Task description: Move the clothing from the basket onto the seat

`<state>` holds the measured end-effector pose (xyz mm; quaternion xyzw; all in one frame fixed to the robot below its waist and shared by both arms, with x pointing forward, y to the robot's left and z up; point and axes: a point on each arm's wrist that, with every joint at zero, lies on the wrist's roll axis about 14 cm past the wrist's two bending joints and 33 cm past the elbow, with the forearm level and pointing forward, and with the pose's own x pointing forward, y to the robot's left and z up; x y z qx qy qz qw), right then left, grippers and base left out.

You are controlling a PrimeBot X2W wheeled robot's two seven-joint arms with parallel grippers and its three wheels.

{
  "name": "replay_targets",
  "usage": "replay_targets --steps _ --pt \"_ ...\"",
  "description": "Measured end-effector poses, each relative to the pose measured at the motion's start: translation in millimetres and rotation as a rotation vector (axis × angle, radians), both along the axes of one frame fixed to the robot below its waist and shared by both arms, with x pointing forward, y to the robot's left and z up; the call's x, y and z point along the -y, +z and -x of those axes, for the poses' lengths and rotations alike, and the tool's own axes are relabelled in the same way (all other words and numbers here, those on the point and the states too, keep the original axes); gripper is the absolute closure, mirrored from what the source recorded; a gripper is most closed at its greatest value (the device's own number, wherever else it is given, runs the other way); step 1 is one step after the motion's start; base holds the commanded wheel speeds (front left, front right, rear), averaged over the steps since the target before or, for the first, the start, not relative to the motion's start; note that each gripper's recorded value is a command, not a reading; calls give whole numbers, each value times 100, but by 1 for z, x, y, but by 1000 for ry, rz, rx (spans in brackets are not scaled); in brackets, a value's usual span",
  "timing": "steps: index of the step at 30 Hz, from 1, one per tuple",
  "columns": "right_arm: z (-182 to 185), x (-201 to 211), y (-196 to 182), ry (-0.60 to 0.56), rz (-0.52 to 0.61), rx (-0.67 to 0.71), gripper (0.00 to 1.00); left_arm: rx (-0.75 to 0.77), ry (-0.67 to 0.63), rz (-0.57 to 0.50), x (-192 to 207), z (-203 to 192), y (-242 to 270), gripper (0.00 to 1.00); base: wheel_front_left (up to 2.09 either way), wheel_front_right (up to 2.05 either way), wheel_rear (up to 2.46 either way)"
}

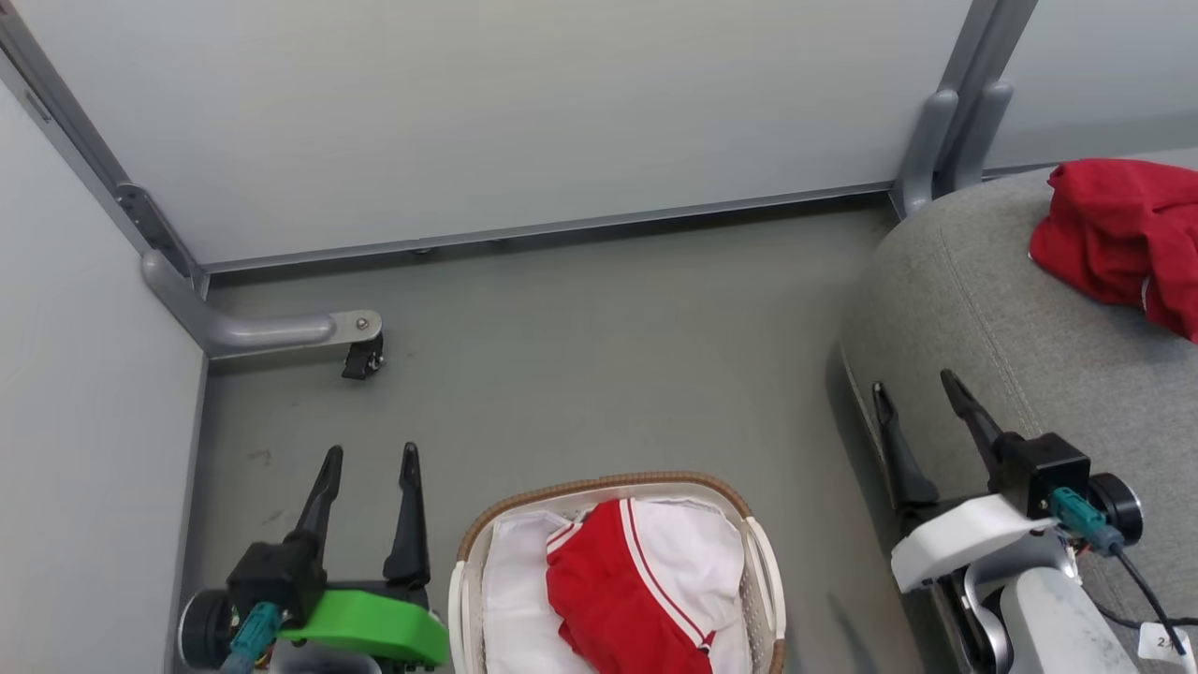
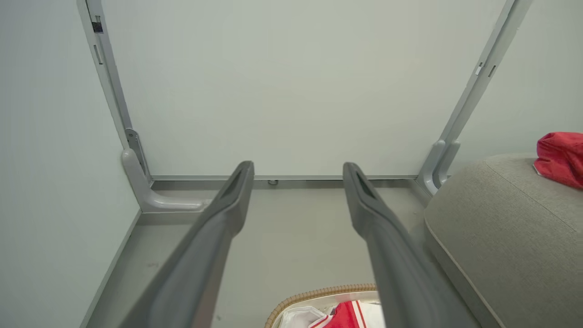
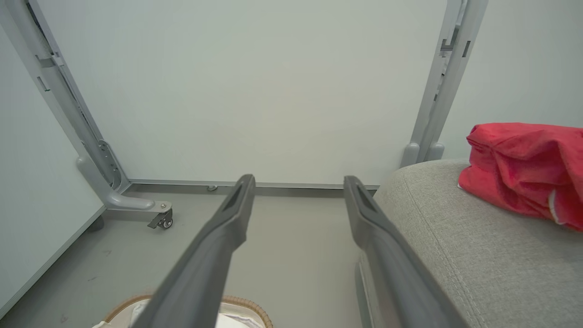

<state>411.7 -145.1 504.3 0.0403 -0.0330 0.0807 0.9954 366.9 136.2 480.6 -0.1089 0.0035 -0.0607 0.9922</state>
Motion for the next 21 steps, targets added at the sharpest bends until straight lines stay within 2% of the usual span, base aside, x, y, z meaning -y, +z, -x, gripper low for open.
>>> replay_targets --steps 5,10,15,21 --pt "-19 13 7 -38 15 29 0 24 -109 -26 31 -27 5 0 0 0 0" --pt "-44 28 9 -79 23 47 0 -19 -260 -91 74 -56 -18 0 0 0 0" --pt "-69 39 -1 -108 21 43 0 -151 -428 -186 114 -66 -76 0 0 0 0" --pt "-90 48 -33 -128 10 -11 0 -417 -592 -281 134 -53 -173 0 0 0 0"
